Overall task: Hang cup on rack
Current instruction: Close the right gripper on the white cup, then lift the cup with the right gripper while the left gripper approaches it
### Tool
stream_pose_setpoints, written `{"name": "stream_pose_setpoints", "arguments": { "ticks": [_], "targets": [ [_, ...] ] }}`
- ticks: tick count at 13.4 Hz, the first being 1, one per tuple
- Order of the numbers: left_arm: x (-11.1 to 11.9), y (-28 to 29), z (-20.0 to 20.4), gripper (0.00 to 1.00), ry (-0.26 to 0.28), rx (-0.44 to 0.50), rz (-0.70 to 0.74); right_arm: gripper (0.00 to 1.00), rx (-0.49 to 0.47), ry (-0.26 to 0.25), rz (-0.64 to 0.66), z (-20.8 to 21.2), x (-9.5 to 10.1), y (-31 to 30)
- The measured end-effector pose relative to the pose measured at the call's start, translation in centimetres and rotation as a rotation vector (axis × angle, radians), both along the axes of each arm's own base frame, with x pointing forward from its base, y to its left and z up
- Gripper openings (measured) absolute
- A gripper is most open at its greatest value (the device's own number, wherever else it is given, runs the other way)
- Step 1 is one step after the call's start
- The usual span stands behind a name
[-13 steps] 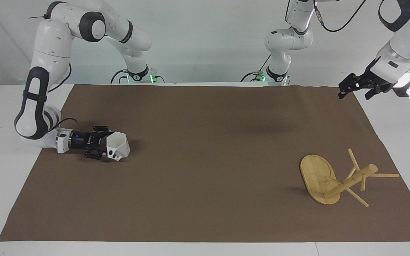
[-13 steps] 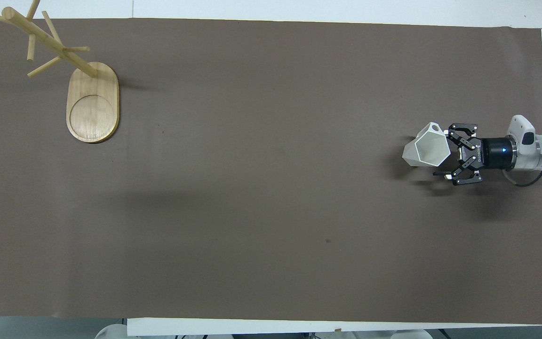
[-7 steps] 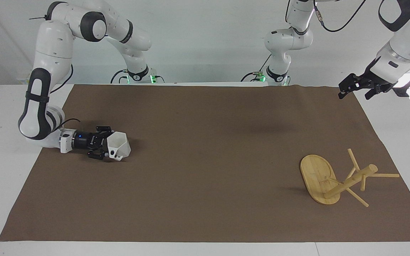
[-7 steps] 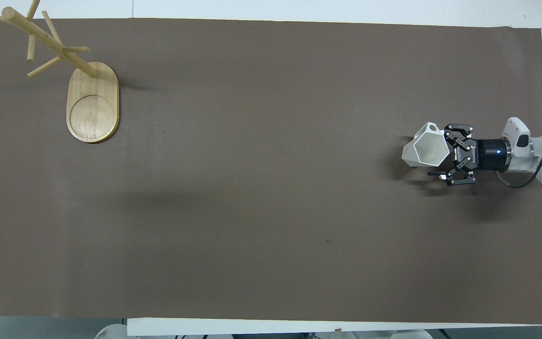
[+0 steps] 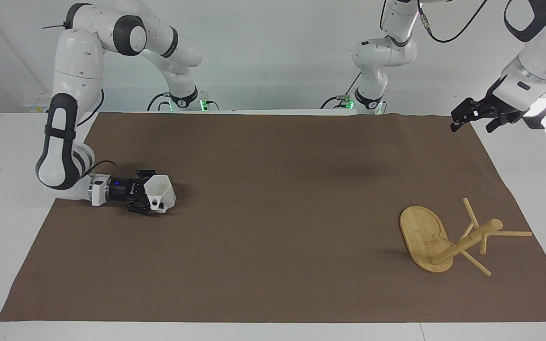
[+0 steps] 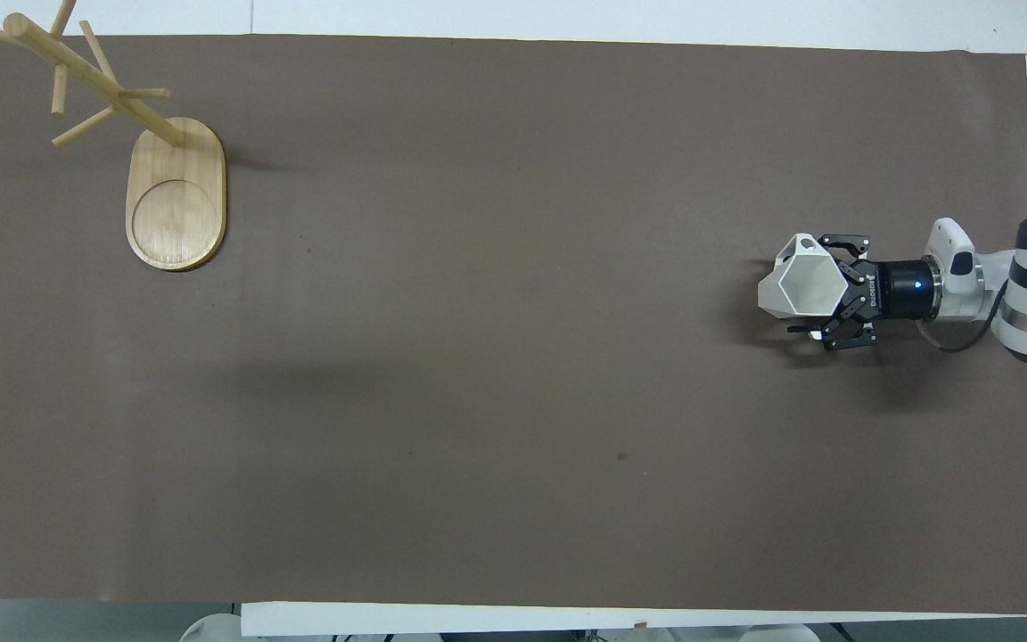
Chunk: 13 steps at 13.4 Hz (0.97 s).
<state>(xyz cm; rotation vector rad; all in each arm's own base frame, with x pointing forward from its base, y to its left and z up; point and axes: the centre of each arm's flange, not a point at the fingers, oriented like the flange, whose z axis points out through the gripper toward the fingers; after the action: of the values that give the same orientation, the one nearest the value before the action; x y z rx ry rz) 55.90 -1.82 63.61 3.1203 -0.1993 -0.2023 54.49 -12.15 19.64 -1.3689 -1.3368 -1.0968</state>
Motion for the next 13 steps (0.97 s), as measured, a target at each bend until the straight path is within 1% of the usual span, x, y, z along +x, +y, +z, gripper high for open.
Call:
{"name": "stream_pose_setpoints", "arguments": {
  "ticks": [1, 2, 5, 7, 9, 11, 13],
  "targets": [
    [0.0, 0.0, 0.0, 1.00, 0.000, 0.000, 0.000, 0.93, 0.001, -0.002, 0.003, 0.0, 0.1, 0.4],
    [0.0, 0.0, 0.0, 1.00, 0.000, 0.000, 0.000, 0.80, 0.002, -0.003, 0.006, 0.0, 0.2, 0.7],
    [0.0, 0.0, 0.0, 1.00, 0.000, 0.000, 0.000, 0.78, 0.004, -0.004, 0.015, 0.1, 0.5, 1.5],
    [0.0, -0.3, 0.0, 1.00, 0.000, 0.000, -0.006, 0.78, 0.031, 0.006, 0.035, 0.9, 1.4, 4.4],
    [0.0, -0.4, 0.0, 1.00, 0.000, 0.000, -0.007, 0.78, 0.056, 0.021, 0.048, 3.0, 3.1, 9.8],
    [0.0, -0.3, 0.0, 1.00, 0.000, 0.001, -0.005, 0.78, 0.058, 0.024, 0.035, 5.7, 4.8, 16.1],
    [0.0, -0.3, 0.0, 1.00, -0.002, 0.001, -0.005, 0.78, 0.057, 0.030, 0.011, 8.1, 5.7, 23.0]
  ]
}}
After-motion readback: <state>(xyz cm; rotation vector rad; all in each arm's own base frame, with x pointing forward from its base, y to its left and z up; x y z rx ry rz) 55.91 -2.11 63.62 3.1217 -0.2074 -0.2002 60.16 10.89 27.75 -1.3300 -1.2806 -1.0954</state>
